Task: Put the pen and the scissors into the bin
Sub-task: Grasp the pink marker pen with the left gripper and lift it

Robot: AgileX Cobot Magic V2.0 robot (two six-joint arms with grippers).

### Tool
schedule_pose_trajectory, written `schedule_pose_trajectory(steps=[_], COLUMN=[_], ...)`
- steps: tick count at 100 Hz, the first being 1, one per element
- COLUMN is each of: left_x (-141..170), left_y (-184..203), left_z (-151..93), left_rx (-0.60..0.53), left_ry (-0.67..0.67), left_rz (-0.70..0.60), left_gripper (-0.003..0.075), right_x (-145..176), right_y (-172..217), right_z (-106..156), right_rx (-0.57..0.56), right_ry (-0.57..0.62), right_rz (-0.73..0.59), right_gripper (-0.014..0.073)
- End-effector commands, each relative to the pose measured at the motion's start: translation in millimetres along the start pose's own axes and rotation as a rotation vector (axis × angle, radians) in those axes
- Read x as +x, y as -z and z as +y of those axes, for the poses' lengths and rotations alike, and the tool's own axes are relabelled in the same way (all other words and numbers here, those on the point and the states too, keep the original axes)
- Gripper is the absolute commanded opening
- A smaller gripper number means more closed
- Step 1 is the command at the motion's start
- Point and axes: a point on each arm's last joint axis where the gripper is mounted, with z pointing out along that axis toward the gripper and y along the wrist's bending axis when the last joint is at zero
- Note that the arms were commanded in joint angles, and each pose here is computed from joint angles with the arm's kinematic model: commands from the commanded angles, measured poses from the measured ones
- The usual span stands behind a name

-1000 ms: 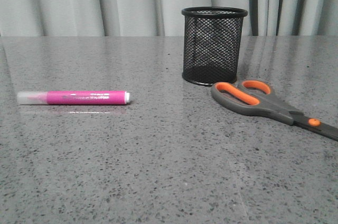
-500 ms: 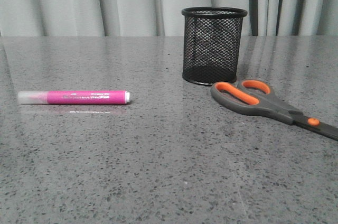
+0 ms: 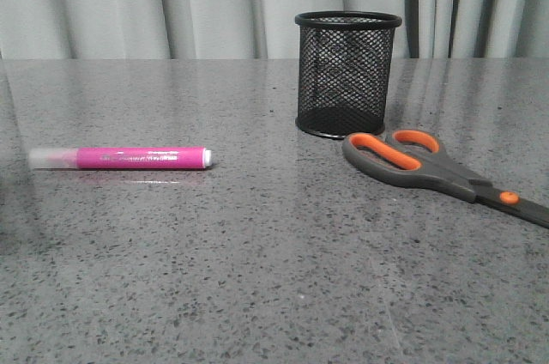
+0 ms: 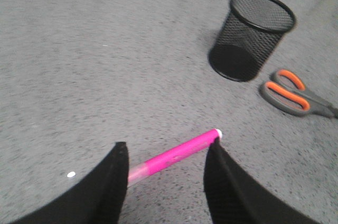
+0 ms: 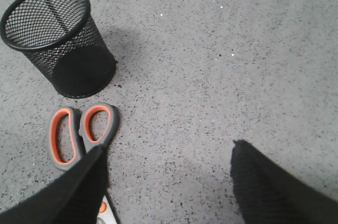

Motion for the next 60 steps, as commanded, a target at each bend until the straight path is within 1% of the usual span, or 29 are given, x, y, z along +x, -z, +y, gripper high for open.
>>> schedule_pose_trajectory(steps=[1,9,28,37,41,50,60], left_x=[-13.4,-10.0,-7.7,-11.1,-12.2,-15.6,-17.3], left_y=[-8.0,-20.3,-50.7,-65.7,-75.0,-91.1,-110.8], left_z=[-2.1,-1.5,7.0,9.8,9.4,7.7,6.9], left_rx=[0.088,0.175,0.343,0.388,0.419,0.472,0.514], left_ry=[-0.043,-0.117,-0.367,-0.507,-0.601,-0.751,-0.824], left_rz=[-0.05,-0.013,0.079,0.109,0.121,0.142,0.184], left_gripper=[0.0349,0.0349,0.0349,0.0349,0.0348,0.0348,0.0348], right_x=[-14.3,-15.1,-15.5,-15.5,-15.5,-15.5,-15.4], right_y=[5.8,5.9,6.0,6.0,6.0,6.0,6.0], right_z=[1.0,2.8,4.1,4.1,4.1,4.1,4.2], right_rx=[-0.001,-0.021,-0.034,-0.034,-0.034,-0.034,-0.035], right_ry=[0.02,0.028,0.045,0.045,0.045,0.045,0.045], right_rz=[-0.086,-0.095,-0.099,-0.099,-0.099,-0.099,-0.099], right_gripper=[0.0464,0.0464,0.0464,0.0464,0.0464,0.0464,0.0464])
